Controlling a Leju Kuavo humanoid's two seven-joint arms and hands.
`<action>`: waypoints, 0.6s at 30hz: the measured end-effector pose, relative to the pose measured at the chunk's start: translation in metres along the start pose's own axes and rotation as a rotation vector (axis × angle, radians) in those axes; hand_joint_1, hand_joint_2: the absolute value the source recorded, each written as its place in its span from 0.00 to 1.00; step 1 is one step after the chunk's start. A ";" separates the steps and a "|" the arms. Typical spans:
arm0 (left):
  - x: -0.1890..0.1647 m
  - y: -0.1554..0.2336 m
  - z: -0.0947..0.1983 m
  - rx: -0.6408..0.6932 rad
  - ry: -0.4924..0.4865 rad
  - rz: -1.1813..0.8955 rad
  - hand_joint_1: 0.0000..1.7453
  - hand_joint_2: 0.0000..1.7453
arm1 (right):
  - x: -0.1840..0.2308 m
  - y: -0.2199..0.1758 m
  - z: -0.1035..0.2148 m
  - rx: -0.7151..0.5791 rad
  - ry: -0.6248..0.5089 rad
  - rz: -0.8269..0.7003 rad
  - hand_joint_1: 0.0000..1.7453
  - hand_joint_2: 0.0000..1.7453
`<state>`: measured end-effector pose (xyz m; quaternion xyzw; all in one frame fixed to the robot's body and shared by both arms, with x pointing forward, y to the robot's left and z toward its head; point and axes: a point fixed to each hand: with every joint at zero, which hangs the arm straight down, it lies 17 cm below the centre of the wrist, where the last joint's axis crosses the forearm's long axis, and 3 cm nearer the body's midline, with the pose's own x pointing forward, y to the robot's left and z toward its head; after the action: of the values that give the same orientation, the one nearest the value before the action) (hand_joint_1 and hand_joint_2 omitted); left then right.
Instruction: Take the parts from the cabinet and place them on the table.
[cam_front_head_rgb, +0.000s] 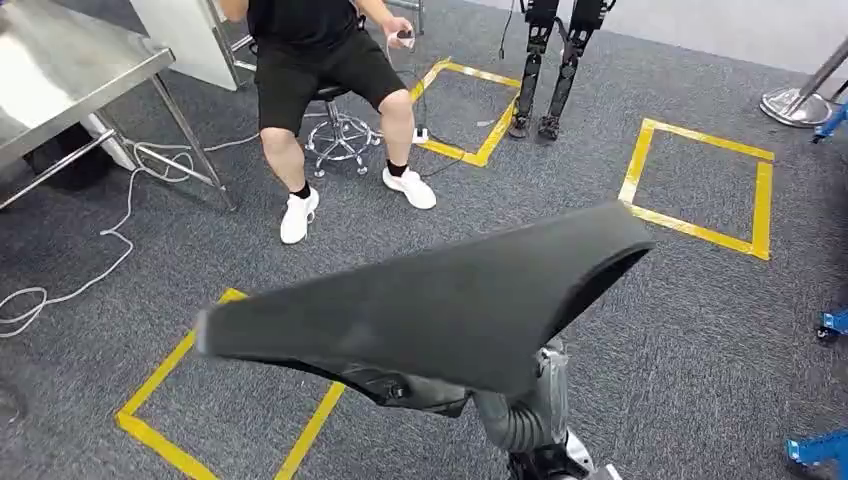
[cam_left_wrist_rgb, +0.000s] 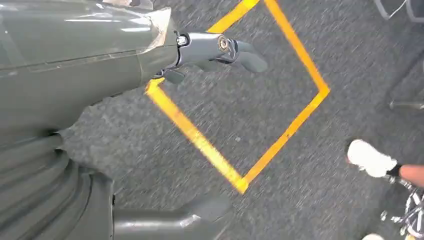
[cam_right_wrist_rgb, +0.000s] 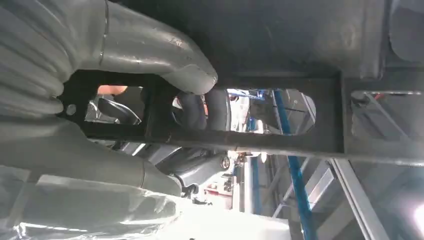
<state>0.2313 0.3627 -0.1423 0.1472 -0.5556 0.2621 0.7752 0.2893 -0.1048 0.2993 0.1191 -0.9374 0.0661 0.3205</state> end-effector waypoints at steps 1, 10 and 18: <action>-0.002 0.001 0.002 0.004 0.006 0.001 0.00 1.00 | 0.001 0.000 -0.001 -0.001 -0.003 -0.001 1.00 1.00; -0.003 0.004 0.002 0.014 0.006 0.003 0.00 1.00 | 0.003 0.004 -0.003 -0.005 -0.008 -0.014 1.00 1.00; 0.001 0.005 0.000 0.011 -0.007 -0.034 0.00 1.00 | 0.005 0.003 -0.010 -0.005 -0.027 -0.019 1.00 1.00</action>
<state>0.2289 0.3668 -0.1416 0.1616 -0.5544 0.2515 0.7767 0.2902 -0.1007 0.3101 0.1281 -0.9406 0.0591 0.3089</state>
